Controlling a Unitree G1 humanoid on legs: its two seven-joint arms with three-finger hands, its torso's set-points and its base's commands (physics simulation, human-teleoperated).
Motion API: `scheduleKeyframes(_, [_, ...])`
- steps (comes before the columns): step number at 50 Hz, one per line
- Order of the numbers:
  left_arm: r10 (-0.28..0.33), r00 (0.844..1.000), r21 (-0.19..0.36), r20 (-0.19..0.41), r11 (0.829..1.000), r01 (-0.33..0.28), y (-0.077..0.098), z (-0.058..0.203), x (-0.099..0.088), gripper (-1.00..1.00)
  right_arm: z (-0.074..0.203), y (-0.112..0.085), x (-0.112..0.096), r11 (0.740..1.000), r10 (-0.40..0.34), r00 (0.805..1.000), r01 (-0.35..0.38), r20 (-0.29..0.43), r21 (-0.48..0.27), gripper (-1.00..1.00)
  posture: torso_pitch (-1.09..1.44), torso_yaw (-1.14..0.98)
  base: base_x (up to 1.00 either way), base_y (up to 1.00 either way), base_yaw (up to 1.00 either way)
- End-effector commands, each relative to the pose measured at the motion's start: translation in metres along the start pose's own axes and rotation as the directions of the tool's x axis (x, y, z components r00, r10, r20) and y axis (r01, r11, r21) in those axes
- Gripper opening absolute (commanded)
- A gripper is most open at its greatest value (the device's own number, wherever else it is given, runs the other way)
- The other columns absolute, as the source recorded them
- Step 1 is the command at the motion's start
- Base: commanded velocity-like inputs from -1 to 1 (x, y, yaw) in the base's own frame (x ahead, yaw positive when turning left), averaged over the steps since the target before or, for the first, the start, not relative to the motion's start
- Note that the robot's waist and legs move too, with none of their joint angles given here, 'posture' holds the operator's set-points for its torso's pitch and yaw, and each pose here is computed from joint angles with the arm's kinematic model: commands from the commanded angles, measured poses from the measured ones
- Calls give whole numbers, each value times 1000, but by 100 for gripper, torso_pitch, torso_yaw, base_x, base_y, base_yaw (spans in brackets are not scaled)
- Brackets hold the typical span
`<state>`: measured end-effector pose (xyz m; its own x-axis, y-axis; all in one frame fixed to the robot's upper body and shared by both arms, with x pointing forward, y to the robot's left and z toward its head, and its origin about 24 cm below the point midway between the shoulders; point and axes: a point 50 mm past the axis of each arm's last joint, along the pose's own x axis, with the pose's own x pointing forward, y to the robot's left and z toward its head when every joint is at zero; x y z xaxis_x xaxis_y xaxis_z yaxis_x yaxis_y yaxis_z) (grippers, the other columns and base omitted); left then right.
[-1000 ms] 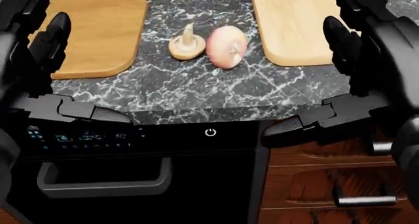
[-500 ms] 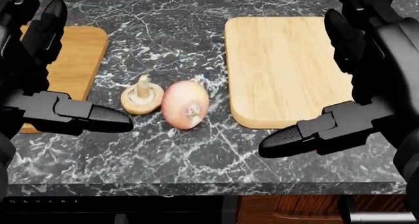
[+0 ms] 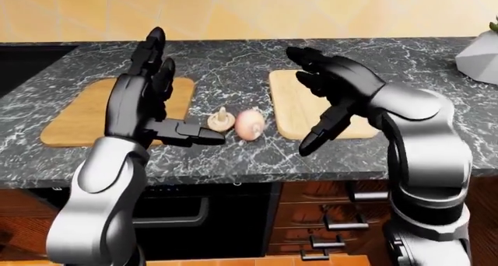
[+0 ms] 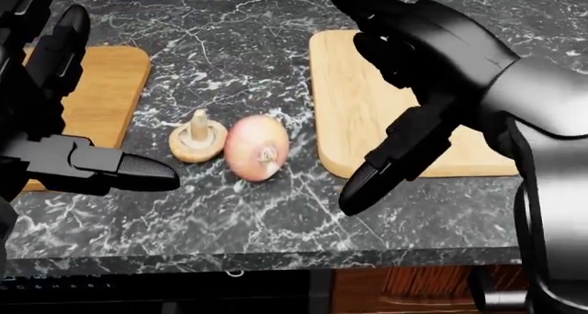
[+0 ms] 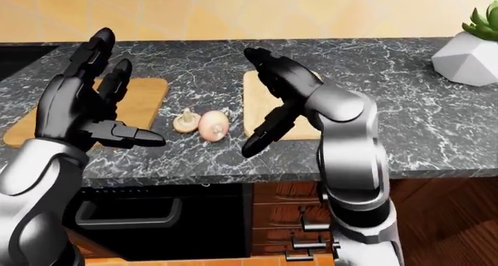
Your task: Place the onion and the mushroom on separate cutting boards.
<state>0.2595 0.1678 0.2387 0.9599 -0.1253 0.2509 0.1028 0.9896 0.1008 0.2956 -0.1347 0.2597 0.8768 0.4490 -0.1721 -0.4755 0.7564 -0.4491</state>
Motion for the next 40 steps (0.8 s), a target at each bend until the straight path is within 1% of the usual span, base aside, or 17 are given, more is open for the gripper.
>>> scheduleKeyframes(1, [-5,997,13,77,1000,4,-1,13,-1,100,15,-11,-2,997,-24,998,28,58,-70,100,0,0,0,0,0])
scheduleKeyframes(2, [-5,997,13,77,1000,4,-1,13,-1,100,14,-11,2,997,-9,999,12,48,-77,84,0,0,0,0,0])
scheduleKeyframes(3, [-4,997,12,76,1000,3,-1,13,-1,100,13,-12,6,996,0,999,4,41,-92,82,0,0,0,0,0])
scheduleKeyframes(8, [-3,997,10,73,1000,3,0,11,-1,100,18,-18,23,993,22,999,-18,32,-118,77,0,0,0,0,0])
scheduleKeyframes(9, [-3,997,10,73,1000,2,0,11,-1,100,19,-19,25,992,24,999,-20,32,-124,74,0,0,0,0,0])
scheduleKeyframes(11, [-3,997,7,72,1000,2,1,10,-1,100,20,-20,30,991,28,999,-24,28,-131,60,0,0,0,0,0])
scheduleKeyframes(14, [-2,997,5,72,1000,1,2,10,-1,100,19,-21,38,989,31,999,-28,18,-147,62,0,0,0,0,0])
scheduleKeyframes(19, [1,997,4,73,1000,-1,3,11,-1,100,23,-20,48,986,43,999,-38,23,-163,65,0,0,0,0,0])
scheduleKeyframes(25, [3,997,2,74,1000,-3,4,11,0,100,33,-17,57,980,58,997,-48,47,-196,65,0,0,0,0,0])
scheduleKeyframes(32, [5,997,0,73,1000,-5,5,10,0,100,51,-17,63,976,68,994,-48,89,-215,65,0,0,0,0,0])
scheduleKeyframes(36, [8,997,-3,74,1000,-8,7,9,-1,100,51,-11,70,973,88,992,-65,94,-222,65,0,0,0,0,0])
scheduleKeyframes(40, [14,997,-6,74,1000,-13,9,8,-2,100,52,-1,78,970,118,988,-93,102,-225,62,0,0,0,0,0])
